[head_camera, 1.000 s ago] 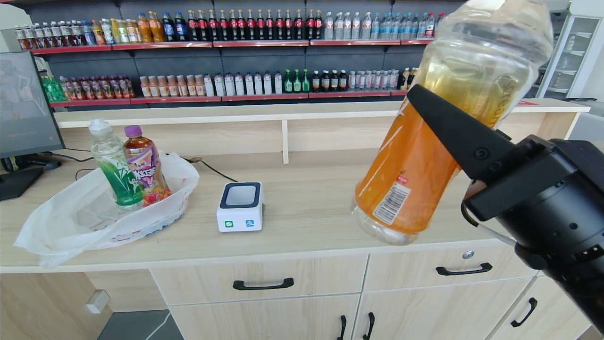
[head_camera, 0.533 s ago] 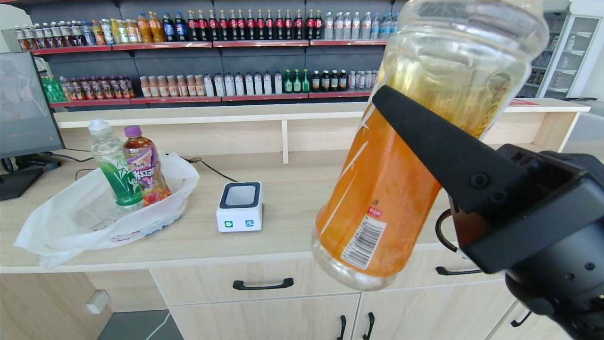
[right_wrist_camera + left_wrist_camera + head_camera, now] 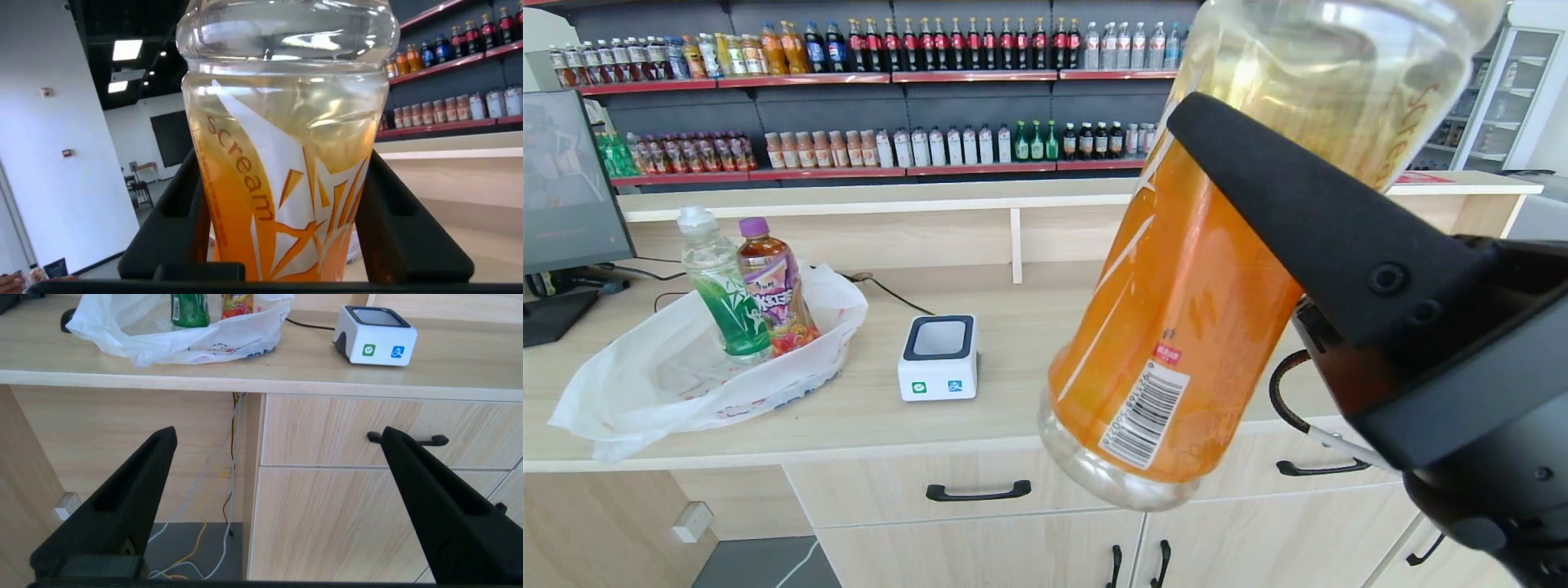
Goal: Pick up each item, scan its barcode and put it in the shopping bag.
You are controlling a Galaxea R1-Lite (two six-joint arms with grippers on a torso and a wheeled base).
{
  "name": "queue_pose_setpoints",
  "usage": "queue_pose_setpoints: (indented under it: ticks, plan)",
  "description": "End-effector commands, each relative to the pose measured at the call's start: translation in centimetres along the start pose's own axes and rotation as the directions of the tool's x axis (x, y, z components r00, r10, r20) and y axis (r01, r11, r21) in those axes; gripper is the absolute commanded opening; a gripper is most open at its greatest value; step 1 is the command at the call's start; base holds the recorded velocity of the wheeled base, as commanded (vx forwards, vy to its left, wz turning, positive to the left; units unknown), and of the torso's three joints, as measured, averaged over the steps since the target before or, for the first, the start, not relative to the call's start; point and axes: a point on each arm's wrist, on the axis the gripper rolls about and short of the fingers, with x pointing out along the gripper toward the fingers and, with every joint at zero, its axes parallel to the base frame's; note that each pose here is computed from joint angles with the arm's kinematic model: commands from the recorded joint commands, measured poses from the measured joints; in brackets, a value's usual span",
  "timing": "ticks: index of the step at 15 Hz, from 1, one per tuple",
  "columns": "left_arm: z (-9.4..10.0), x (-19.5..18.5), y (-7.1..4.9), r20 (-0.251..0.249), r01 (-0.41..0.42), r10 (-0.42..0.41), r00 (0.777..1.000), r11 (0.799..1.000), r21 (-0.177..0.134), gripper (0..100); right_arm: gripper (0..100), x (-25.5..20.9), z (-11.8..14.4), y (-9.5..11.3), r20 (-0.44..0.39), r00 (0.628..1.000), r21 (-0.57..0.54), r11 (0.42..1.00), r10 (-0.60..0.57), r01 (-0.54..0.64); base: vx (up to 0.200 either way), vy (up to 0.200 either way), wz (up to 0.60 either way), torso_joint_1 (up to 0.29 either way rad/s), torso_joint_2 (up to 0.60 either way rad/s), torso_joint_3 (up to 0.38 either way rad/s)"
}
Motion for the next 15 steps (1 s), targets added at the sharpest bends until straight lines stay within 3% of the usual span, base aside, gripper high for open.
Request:
queue_pose_setpoints:
  ticks: [1, 15]
  plan:
    - [0.0, 0.0, 0.0, 0.001, 0.0, 0.0, 1.0, 1.0, 0.0, 100, 0, 0.27, -0.23, 0.01, -0.002, 1.0, 0.003, 1.0, 0.001, -0.001, 0.0, 0.0, 0.0, 0.0, 0.0, 0.0]
    - [0.0, 0.0, 0.0, 0.001, -0.002, 0.002, 1.0, 1.0, 0.0, 100, 0, 0.78, -0.23, 0.05, 0.012, 1.0, 0.009, 1.0, -0.013, 0.013, 0.0, 0.0, 0.0, 0.0, 0.0, 0.0]
